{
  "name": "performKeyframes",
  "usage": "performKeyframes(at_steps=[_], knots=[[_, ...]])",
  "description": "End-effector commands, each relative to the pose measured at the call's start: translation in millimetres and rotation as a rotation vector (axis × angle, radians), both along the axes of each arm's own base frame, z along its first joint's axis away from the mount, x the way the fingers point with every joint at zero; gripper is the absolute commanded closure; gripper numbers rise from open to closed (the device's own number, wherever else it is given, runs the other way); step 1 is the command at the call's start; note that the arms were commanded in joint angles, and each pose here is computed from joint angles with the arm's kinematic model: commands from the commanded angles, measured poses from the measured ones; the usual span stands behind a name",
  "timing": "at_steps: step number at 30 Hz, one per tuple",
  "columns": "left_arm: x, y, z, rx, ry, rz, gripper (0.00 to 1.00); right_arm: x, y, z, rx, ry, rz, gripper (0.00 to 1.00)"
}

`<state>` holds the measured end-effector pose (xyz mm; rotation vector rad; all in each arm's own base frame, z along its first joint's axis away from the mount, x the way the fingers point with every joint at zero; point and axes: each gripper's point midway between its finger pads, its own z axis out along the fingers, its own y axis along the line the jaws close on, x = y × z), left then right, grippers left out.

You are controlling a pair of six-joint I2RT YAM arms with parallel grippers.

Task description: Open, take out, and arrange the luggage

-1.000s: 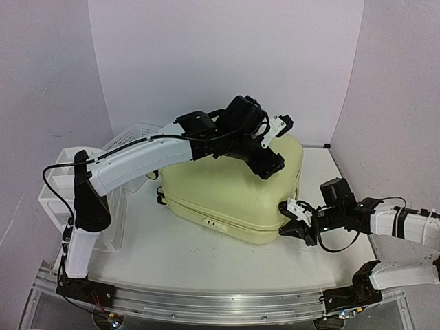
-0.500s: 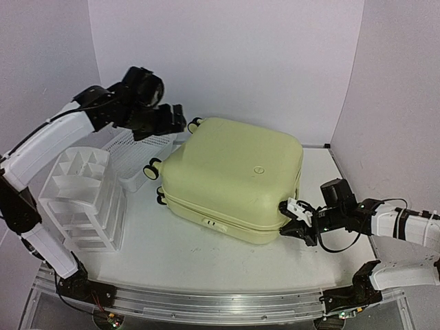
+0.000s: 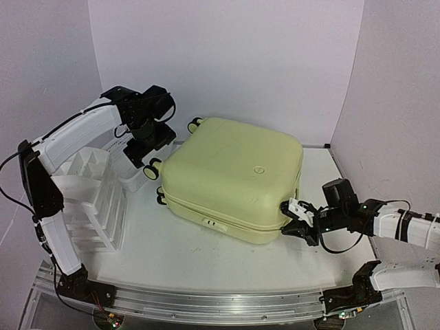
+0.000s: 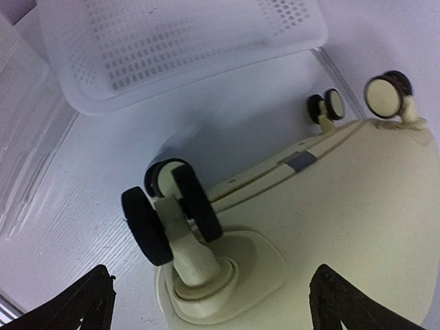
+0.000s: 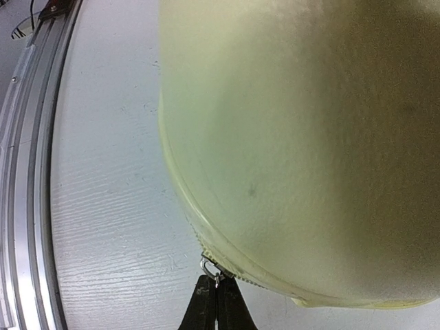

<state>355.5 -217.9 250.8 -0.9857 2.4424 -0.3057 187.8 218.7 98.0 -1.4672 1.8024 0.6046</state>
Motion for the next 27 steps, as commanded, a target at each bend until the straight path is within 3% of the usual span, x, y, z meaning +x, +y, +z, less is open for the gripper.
performKeyframes(at_steps=[1,8,17,27], knots=[[-5.5,26.5,-9.0,0.0,0.075,0.237,0.01,-2.6,-3.2,2.6,-0.018,-0.004,0.005,1.0],[-0.4,15.0,-34.8,-0.033,0.15,0.292,0.13,-2.3,-4.4,2.5,-0.02,-0.008,-0.002,1.0],[12.3,2.7,-51.3,-0.046,0.185,0.286,0.22,-1.5,-5.1,4.3,-0.017,-0.01,-0.015,1.0],[9.1,6.9,-74.9,-0.006,0.226,0.287,0.52,1.2,-11.9,-9.1,-0.051,0.012,-0.065,1.0]])
